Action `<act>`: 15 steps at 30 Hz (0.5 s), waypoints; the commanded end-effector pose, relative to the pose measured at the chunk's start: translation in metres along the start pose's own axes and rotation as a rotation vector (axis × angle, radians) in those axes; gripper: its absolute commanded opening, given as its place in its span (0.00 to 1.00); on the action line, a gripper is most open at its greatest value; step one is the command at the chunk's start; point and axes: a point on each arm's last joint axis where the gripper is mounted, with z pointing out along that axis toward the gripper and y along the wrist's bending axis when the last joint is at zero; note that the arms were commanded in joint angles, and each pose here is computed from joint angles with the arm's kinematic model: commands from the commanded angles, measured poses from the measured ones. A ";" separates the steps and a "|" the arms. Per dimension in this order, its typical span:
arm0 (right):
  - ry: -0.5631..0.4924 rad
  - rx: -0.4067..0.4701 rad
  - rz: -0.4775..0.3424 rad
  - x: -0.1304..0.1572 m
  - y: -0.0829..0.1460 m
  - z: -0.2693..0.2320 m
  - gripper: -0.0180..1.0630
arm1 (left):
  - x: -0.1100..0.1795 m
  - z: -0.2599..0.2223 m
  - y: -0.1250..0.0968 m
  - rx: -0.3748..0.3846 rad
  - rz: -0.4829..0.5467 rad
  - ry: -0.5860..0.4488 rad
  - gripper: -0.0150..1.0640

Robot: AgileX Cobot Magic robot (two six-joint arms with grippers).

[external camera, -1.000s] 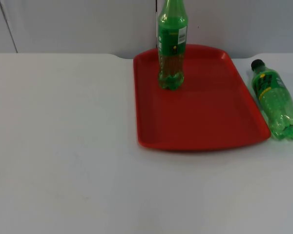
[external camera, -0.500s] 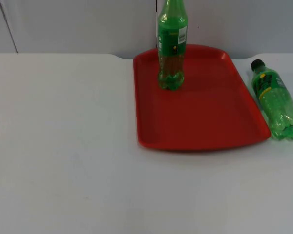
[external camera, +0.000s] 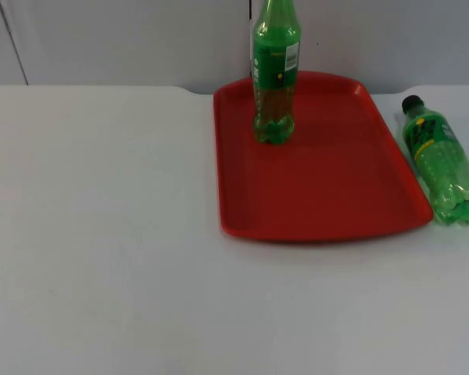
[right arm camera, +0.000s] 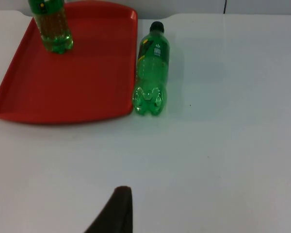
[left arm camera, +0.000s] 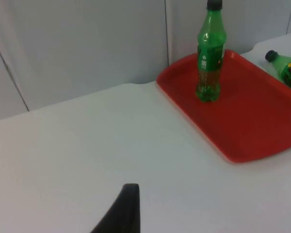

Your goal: Place the bottle upright on the tray.

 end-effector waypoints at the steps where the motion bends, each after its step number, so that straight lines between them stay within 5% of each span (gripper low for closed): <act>1: -0.006 0.001 -0.012 0.000 0.000 0.000 0.99 | 0.004 -0.004 0.000 0.000 -0.015 -0.008 0.99; 15: -0.006 0.001 -0.012 0.000 0.000 0.000 0.99 | 0.037 -0.042 0.006 -0.049 -0.036 -0.039 0.99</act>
